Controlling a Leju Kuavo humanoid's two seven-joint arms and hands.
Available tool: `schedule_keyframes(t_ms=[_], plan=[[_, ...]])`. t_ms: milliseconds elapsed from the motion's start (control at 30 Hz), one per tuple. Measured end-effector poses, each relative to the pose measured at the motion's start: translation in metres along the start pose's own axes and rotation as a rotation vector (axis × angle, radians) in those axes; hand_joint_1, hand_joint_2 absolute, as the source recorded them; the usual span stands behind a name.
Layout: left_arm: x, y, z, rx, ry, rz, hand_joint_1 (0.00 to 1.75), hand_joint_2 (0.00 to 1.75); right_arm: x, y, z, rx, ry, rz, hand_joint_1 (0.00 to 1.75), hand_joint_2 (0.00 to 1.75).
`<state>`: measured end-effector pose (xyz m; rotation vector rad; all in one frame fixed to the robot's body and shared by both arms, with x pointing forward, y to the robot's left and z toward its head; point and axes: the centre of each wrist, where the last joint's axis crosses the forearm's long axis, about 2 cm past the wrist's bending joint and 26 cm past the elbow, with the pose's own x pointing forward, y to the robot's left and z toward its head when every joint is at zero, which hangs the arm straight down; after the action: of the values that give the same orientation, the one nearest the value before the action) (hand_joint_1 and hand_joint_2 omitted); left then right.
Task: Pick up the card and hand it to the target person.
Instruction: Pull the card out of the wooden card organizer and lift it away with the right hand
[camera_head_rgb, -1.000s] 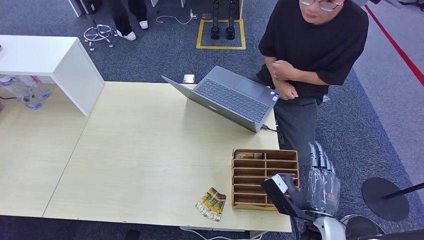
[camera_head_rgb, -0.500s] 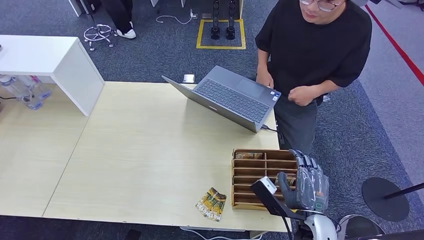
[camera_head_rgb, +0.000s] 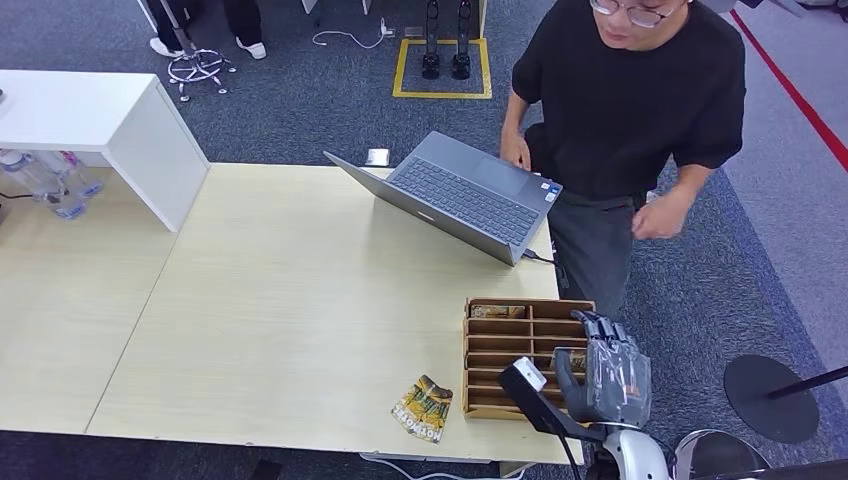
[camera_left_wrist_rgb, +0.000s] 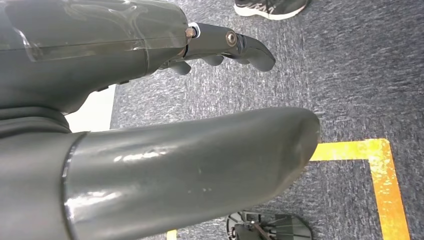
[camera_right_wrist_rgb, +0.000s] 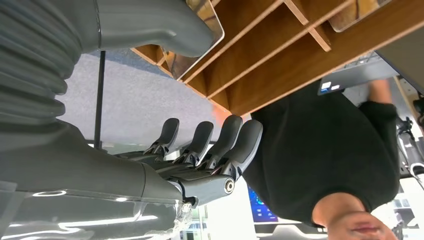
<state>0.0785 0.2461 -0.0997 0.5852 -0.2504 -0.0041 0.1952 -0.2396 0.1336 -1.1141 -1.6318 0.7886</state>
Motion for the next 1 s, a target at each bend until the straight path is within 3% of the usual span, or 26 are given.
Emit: schedule_keyframes(t_ms=[100,500,1000], plan=[[0.0,0.0,0.0,0.0,0.002,0.0,0.0,0.0,-0.0018,0.0017,0.0006,0.009,-0.001,0.021,1.0,1.75],[-0.0001,0.0,0.0,0.0,0.006,0.005,0.0,0.0,-0.0065,0.004,0.0037,0.026,-0.007,0.076,0.81,1.75],[-0.0001,0.0,0.0,0.0,0.005,0.007,0.0,0.0,-0.0061,0.0047,0.0054,0.036,-0.014,0.084,0.89,1.75]])
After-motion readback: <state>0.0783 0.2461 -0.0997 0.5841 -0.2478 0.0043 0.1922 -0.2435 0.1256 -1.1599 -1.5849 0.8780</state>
